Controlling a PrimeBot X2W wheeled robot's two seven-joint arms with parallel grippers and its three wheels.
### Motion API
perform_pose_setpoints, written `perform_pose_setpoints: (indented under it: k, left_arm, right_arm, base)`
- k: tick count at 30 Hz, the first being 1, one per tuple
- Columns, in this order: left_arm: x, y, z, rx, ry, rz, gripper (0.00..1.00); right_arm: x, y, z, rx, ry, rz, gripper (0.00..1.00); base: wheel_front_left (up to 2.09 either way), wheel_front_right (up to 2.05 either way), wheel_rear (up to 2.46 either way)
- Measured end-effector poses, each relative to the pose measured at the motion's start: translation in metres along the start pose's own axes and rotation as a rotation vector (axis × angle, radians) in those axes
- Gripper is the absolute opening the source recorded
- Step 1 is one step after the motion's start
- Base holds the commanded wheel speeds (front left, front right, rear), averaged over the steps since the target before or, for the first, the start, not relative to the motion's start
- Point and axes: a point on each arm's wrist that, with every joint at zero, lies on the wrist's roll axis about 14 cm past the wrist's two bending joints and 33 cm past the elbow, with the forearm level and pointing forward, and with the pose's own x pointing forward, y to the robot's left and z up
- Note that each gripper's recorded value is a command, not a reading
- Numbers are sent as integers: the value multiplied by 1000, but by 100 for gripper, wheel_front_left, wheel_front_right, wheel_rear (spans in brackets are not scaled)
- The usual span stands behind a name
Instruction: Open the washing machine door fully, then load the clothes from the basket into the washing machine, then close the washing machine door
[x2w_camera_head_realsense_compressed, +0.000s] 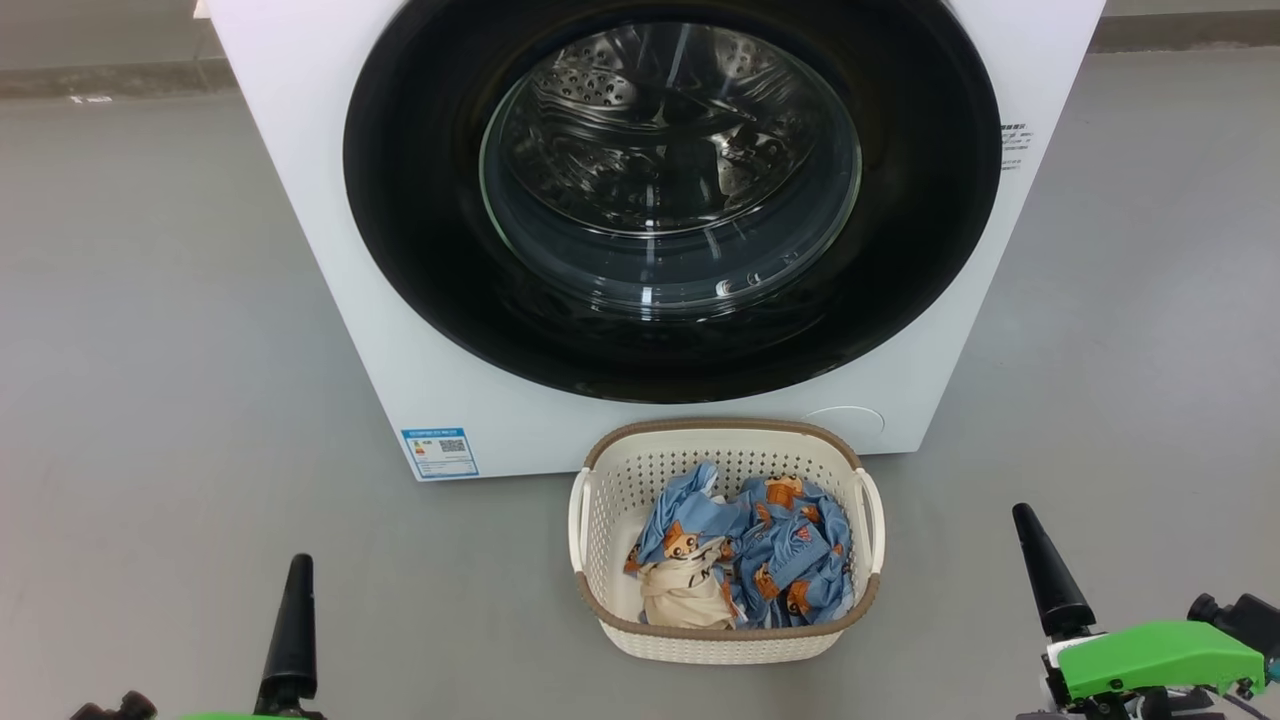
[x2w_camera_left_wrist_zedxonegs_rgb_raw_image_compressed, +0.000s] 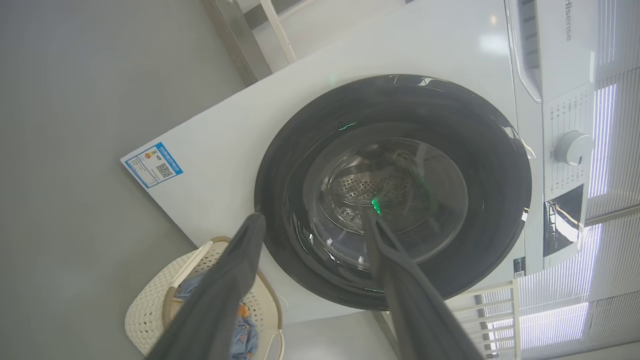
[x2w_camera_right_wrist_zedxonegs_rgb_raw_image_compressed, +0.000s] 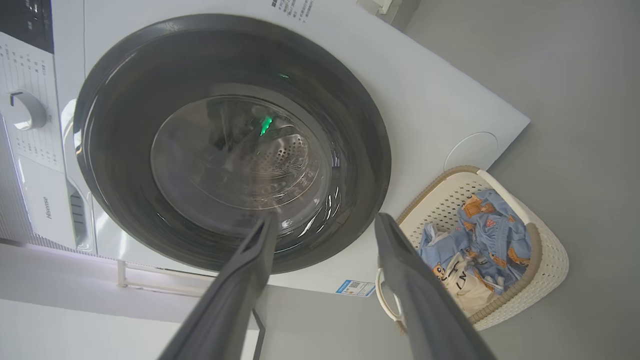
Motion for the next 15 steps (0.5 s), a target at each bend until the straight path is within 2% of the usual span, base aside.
perform_pose_setpoints:
  k: [15]
  left_arm:
    - [2, -8, 1, 183, -8, -33, 100]
  right_arm:
    - [3, 5, -4, -150, 1, 22, 100]
  base:
    - [0, 0, 0]
